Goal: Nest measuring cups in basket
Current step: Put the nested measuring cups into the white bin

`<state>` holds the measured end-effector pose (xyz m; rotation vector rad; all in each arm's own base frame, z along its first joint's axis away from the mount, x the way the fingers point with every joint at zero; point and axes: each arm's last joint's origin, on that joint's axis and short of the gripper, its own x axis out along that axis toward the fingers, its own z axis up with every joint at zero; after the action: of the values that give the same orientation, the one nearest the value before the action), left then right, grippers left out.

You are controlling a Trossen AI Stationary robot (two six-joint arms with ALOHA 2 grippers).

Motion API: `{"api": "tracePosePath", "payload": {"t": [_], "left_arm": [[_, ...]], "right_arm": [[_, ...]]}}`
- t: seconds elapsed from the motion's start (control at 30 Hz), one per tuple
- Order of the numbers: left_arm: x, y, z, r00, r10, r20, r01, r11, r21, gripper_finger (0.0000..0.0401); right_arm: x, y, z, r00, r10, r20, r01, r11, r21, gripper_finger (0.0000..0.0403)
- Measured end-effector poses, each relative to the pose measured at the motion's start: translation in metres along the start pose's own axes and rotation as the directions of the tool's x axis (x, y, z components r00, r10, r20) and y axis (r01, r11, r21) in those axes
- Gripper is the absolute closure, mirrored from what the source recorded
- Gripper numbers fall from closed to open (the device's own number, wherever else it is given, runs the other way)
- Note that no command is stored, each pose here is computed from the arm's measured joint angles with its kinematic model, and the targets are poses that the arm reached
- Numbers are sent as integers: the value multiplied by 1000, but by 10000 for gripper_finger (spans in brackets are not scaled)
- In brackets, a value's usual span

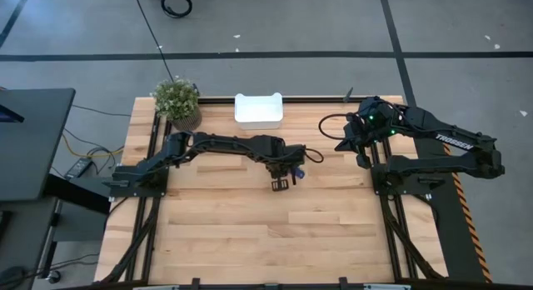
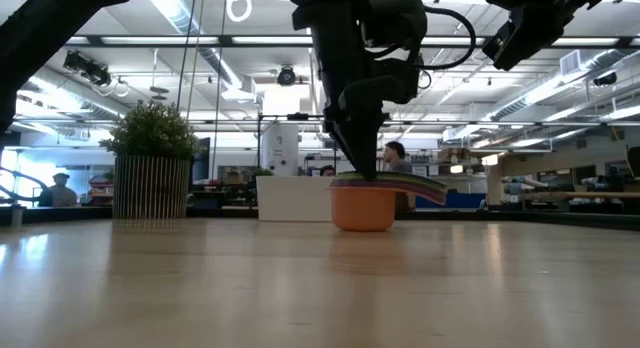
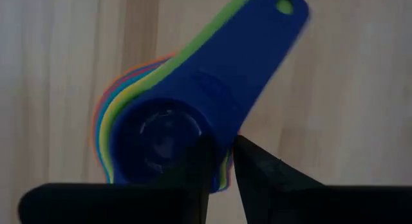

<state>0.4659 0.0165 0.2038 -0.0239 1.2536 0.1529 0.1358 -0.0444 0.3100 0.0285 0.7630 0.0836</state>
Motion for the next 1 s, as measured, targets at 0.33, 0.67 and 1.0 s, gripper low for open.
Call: {"api": "tracePosePath", "payload": {"t": [0.33,0.67,1.0], "left_arm": [[-20,15,10,999,-37,19,37,999,-32,328],[-31,17,15,999,-37,39,37,999,-1,328],[-31,16,14,999,-38,29,38,999,10,328]], "right_arm": [[0,0,0,1000,0,0,0,1000,-3,392],[0,1,-6,998,-12,-69,9,999,-42,393],[-3,8,-24,968,65,-241,-66,998,3,395]]}}
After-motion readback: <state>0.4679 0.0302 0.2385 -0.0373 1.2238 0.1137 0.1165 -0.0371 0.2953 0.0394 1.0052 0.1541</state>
